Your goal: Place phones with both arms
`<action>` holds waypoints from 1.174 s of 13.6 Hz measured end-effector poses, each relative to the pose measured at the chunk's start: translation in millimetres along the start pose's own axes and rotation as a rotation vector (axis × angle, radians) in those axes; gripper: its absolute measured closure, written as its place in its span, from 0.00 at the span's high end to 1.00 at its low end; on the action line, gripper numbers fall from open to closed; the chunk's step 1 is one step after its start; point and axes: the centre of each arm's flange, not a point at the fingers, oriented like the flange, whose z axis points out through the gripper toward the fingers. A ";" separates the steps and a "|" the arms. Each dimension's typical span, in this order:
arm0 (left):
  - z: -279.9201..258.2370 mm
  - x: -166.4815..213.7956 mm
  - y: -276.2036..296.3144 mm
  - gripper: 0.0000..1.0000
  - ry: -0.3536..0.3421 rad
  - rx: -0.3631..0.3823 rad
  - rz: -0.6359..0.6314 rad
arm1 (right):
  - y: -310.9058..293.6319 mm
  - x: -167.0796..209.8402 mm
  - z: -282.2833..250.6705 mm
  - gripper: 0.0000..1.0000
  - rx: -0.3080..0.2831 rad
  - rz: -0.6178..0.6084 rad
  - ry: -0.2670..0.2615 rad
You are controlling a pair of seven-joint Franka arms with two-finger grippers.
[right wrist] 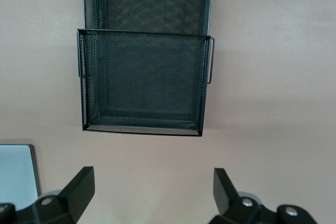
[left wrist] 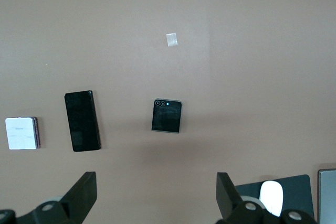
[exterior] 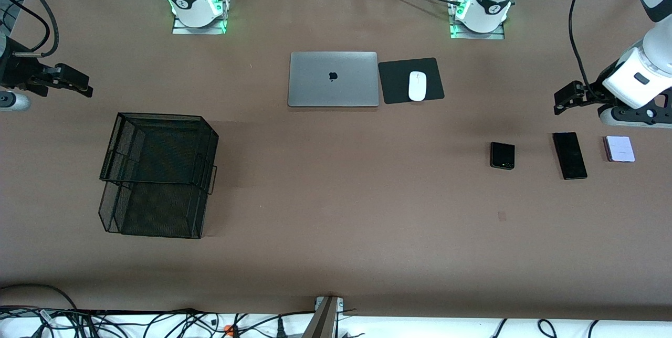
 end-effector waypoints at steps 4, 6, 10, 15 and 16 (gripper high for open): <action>-1.0 4.6 -0.4 1.00 0.004 -0.001 -0.004 | -0.3 0.0 0.0 1.00 0.000 -0.001 0.000; 0.9 6.2 -0.5 1.00 0.001 -0.001 -0.005 | -0.4 0.0 0.0 1.00 0.000 -0.001 0.000; 2.5 8.1 -0.6 1.00 -0.001 -0.002 -0.007 | -0.5 0.1 0.0 1.00 0.000 -0.001 0.000; 0.6 25.6 -1.6 1.00 0.013 -0.004 -0.007 | -0.5 0.1 -0.1 1.00 0.000 -0.001 0.001; 3.6 28.6 -1.8 1.00 0.009 -0.005 -0.007 | -0.5 0.1 -0.1 1.00 0.000 -0.001 0.001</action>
